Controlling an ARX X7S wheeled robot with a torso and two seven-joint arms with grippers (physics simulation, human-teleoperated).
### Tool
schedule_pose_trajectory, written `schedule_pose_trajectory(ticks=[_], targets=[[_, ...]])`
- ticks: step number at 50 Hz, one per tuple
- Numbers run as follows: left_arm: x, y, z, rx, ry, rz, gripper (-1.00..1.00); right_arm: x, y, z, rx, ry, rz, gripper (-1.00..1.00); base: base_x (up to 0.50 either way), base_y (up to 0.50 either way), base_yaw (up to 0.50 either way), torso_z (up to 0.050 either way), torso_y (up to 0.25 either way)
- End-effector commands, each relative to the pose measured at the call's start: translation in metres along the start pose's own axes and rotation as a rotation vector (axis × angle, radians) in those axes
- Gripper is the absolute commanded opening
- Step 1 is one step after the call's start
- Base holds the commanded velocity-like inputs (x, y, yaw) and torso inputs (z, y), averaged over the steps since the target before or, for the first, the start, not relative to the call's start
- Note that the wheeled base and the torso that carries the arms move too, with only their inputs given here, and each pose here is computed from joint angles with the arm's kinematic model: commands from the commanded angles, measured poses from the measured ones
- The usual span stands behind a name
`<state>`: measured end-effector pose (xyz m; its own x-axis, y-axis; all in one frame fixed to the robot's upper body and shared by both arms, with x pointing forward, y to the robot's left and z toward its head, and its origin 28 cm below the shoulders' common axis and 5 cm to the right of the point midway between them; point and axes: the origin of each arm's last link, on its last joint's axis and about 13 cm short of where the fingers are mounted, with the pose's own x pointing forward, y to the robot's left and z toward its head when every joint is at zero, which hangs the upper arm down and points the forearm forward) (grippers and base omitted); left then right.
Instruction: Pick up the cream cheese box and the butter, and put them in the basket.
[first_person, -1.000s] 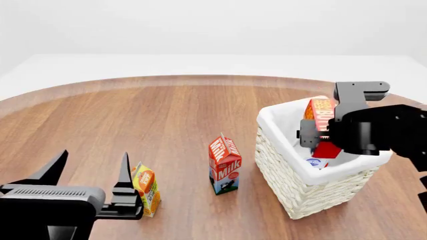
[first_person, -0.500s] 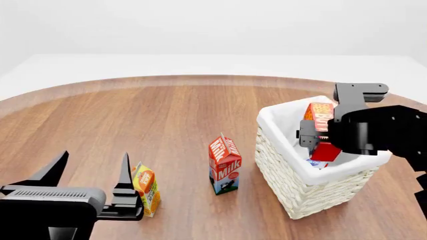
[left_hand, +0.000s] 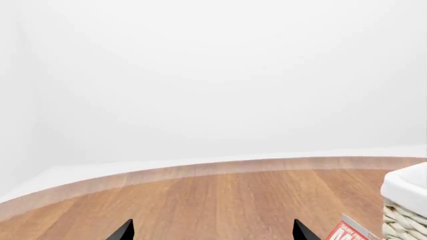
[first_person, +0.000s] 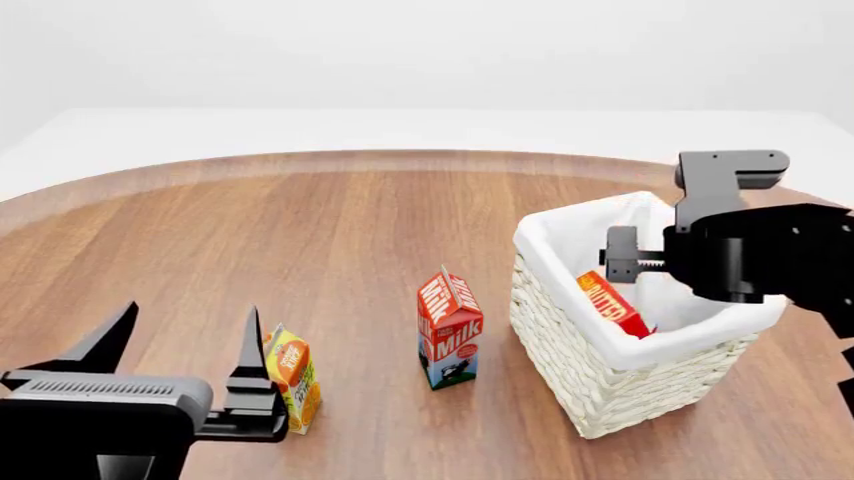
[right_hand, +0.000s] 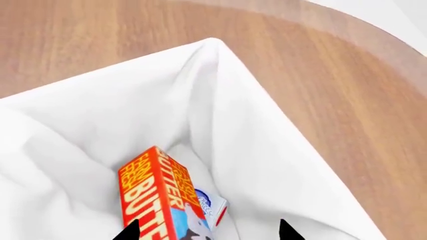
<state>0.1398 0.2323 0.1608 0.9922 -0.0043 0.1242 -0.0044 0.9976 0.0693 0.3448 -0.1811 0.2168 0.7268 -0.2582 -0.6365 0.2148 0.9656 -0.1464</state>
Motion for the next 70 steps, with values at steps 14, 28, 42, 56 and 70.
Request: schedule_pose_trajectory(ticks=[14,28,42,56,70], targets=[[0.000,0.000,0.004,0.002,0.001,0.000,1.00,-0.023,-0.001,0.000,-0.004,-0.084,0.009,1.00,0.00,0.00,0.00,0.000,0.000],[0.000,0.000,-0.003,0.001,-0.001,-0.001,1.00,-0.064,0.003,-0.003,-0.021,-0.220,0.027,1.00,0.00,0.00,0.00,0.000,0.000],[0.001,0.000,0.005,0.000,-0.001,0.000,1.00,-0.094,0.009,-0.023,-0.029,-0.307,0.035,1.00,0.00,0.00,0.00,0.000,0.000],[0.000,-0.001,-0.003,0.001,-0.001,-0.001,1.00,-0.115,0.020,-0.051,-0.052,-0.363,0.070,1.00,0.00,0.00,0.00,0.000,0.000],[0.000,-0.001,0.004,0.002,-0.002,-0.001,1.00,-0.137,0.024,-0.072,-0.091,-0.412,0.110,1.00,0.00,0.00,0.00,0.000,0.000]])
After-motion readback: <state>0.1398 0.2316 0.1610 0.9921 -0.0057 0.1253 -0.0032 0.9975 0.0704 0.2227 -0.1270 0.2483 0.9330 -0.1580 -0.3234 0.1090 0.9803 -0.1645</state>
